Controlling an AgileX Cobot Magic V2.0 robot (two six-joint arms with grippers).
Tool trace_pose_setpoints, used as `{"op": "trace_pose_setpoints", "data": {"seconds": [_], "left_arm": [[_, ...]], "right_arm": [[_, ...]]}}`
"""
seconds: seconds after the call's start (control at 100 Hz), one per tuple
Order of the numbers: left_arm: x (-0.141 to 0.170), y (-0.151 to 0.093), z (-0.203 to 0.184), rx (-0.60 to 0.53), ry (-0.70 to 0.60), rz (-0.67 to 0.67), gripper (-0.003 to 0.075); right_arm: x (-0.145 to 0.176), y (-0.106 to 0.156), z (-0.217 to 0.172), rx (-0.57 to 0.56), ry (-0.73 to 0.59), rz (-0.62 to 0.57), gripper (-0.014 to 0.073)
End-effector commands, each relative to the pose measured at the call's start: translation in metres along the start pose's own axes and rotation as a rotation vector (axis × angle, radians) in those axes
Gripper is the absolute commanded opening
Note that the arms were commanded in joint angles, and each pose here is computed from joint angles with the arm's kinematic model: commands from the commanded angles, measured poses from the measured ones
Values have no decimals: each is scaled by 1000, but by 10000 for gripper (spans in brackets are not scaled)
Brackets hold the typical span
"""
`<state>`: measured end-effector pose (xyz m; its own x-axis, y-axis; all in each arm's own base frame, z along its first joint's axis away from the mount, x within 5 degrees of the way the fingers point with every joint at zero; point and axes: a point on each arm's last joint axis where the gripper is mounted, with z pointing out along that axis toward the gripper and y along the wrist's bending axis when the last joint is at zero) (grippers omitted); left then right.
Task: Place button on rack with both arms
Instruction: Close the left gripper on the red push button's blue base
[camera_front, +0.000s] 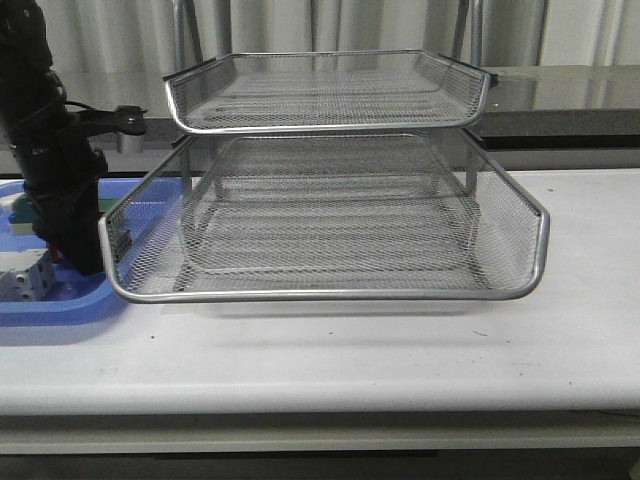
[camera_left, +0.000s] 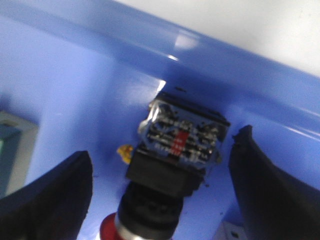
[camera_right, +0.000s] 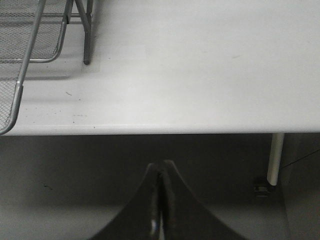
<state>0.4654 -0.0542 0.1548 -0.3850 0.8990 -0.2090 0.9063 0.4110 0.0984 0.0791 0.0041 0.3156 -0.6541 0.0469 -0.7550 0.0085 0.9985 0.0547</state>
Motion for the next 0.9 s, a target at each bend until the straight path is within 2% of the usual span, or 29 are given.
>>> {"op": "trace_pose_setpoints", "data": {"seconds": [0.0,0.3,0.37,0.61,0.75,0.89], "left_arm": [[-11,5,-30,-74,-64,5,545],[-11,4,-23,-57,-65,-3,529],[-11,4,-23,-50,-62,-3,463],[-11,3,-24,-41,-59,-1,153],[-15,5,-37,-23,-57,-5,40],[-20,7,-58,8,-50,3,-20]], "right_arm": [[-13,0,-7,0,-85,-8,-68],[-13,0,-7,0,-85,-8,-68],[-13,0,-7,0,-85,-8,-68],[-13,0,-7,0,-85,-8,-68],[-13,0,-7,0,-85,-8,-68],[-13,0,-7,0,-85,-8,-68]]}}
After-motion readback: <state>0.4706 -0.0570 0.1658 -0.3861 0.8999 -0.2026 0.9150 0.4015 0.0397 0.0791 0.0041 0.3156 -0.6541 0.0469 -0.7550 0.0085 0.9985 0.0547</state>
